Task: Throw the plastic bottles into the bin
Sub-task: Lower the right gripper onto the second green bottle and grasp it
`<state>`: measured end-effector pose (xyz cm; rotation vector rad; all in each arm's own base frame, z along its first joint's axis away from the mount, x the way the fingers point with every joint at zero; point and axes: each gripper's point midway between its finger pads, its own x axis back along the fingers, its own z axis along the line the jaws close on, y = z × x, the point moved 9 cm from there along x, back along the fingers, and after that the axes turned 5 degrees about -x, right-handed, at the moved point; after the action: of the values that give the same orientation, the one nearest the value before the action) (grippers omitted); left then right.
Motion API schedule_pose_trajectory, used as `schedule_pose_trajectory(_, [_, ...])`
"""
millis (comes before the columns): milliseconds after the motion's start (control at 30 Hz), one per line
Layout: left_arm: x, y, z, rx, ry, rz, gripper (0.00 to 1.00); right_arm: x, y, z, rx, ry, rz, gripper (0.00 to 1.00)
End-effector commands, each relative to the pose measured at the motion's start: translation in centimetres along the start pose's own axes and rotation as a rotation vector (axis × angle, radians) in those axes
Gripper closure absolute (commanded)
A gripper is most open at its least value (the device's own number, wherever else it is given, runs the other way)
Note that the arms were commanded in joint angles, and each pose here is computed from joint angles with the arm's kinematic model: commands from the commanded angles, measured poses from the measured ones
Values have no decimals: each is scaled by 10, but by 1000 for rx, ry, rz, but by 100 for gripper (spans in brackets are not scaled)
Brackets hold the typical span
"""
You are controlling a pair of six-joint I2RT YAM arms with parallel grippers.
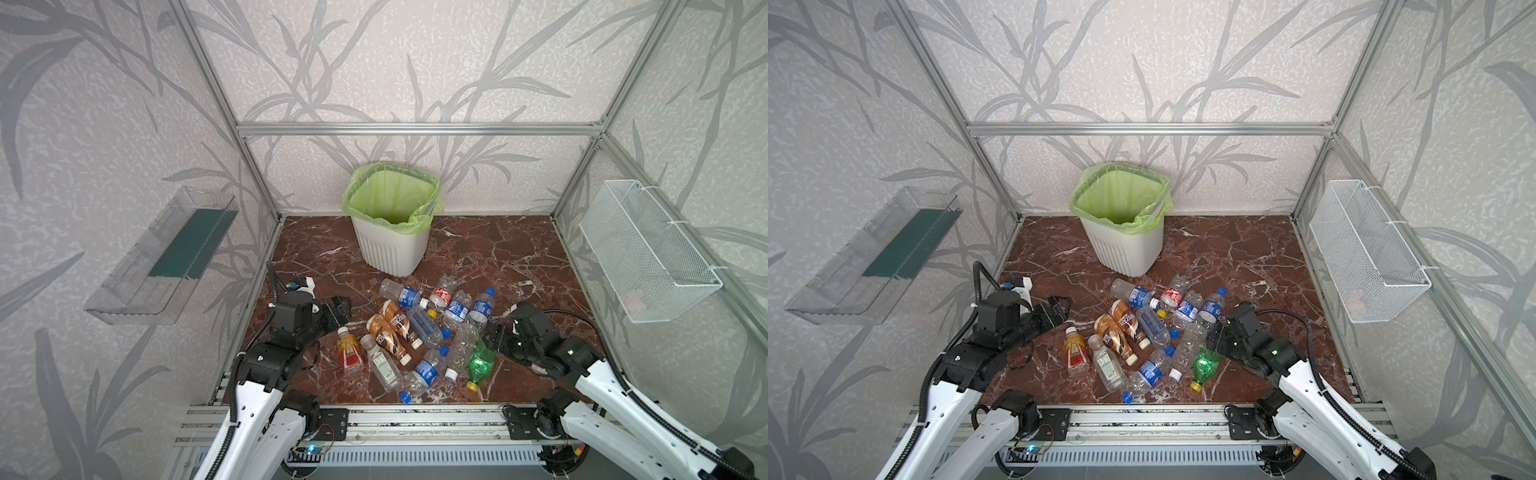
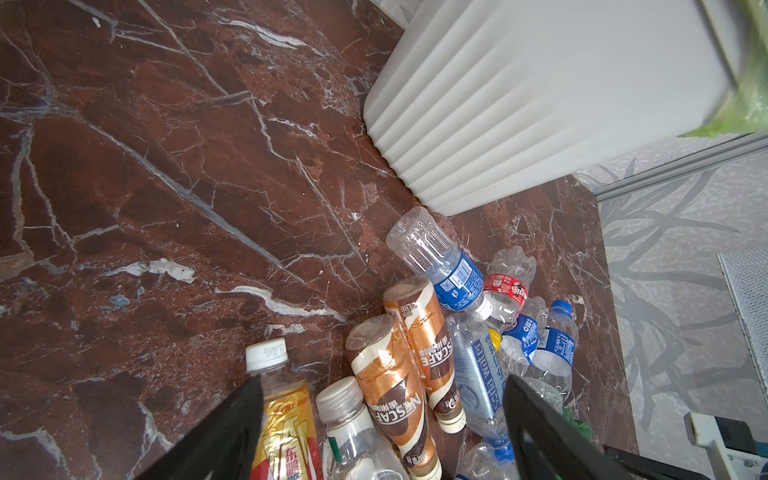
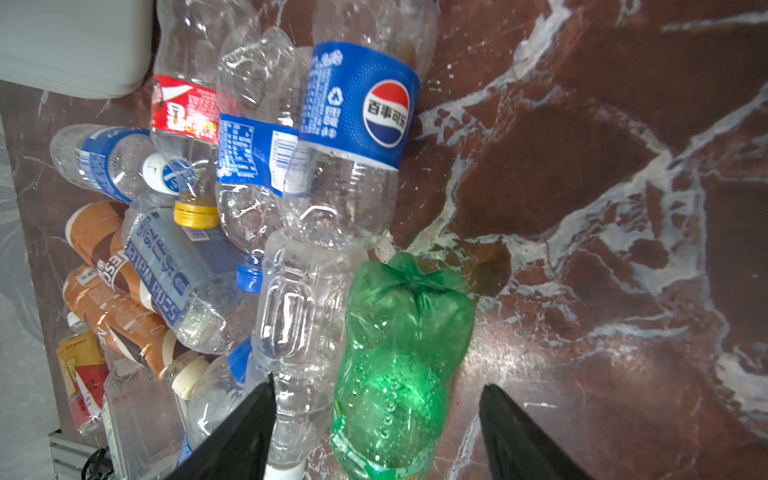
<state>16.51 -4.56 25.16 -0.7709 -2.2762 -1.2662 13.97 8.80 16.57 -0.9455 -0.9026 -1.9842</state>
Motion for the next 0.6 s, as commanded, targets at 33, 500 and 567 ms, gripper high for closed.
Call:
schedule_pose_trajectory(33, [-3,0,0,10,-16,-10,10,-7,-6,-6,-32,-8,34,22])
schedule_pose_trajectory(500, [0,-5,3,28,-15,-16,11,-29,-12,-9,-56,14,85,22])
schedule_pose_trajectory(567, [2,-5,4,26,-9,-24,11,-33,-13,-10,-53,8,95,23])
